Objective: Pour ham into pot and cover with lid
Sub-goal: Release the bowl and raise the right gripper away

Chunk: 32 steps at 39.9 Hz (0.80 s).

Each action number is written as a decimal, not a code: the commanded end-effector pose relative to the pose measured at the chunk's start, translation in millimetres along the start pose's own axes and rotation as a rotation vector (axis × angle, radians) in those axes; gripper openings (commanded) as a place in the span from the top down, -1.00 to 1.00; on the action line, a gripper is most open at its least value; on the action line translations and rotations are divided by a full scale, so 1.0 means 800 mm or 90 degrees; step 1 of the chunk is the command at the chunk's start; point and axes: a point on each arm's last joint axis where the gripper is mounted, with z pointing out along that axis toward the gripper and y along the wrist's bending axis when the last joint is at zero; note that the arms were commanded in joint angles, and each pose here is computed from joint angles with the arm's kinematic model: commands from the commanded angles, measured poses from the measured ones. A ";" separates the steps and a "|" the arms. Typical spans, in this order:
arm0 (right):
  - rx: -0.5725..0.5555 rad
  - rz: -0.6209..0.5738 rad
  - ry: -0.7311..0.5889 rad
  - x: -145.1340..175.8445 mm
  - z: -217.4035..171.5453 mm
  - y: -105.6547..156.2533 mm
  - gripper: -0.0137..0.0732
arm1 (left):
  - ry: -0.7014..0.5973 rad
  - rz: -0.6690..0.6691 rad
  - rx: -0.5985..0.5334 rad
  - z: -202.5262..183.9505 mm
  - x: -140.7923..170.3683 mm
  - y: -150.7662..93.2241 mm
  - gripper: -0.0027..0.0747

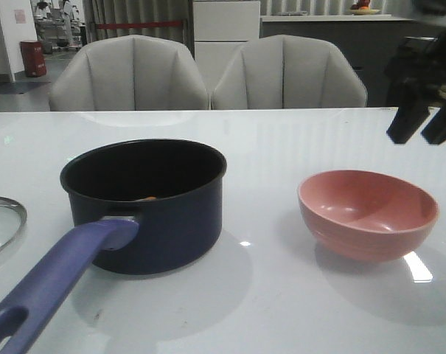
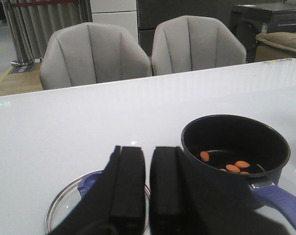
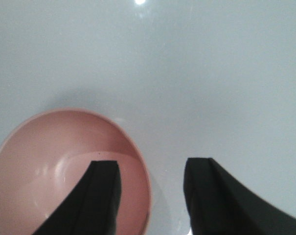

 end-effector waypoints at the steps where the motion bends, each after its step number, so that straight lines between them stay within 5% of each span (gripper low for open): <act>1: 0.025 -0.052 -0.119 -0.015 -0.071 0.011 -0.28 | -0.071 -0.001 0.008 -0.008 -0.017 0.000 0.61; 8: 0.061 -0.071 -0.273 0.015 -0.130 0.031 -0.28 | -0.072 -0.001 0.008 -0.008 -0.017 0.000 0.61; 19: 0.070 -0.106 -0.469 0.097 -0.158 0.064 -0.28 | -0.073 -0.001 0.008 -0.008 -0.017 0.000 0.61; 28: 0.011 -0.144 -0.552 0.157 -0.178 0.086 -0.26 | -0.073 -0.001 0.008 -0.008 -0.017 0.000 0.61; 32: -0.013 -0.137 -0.569 0.184 -0.183 0.087 -0.08 | -0.073 -0.001 0.008 -0.008 -0.017 0.000 0.61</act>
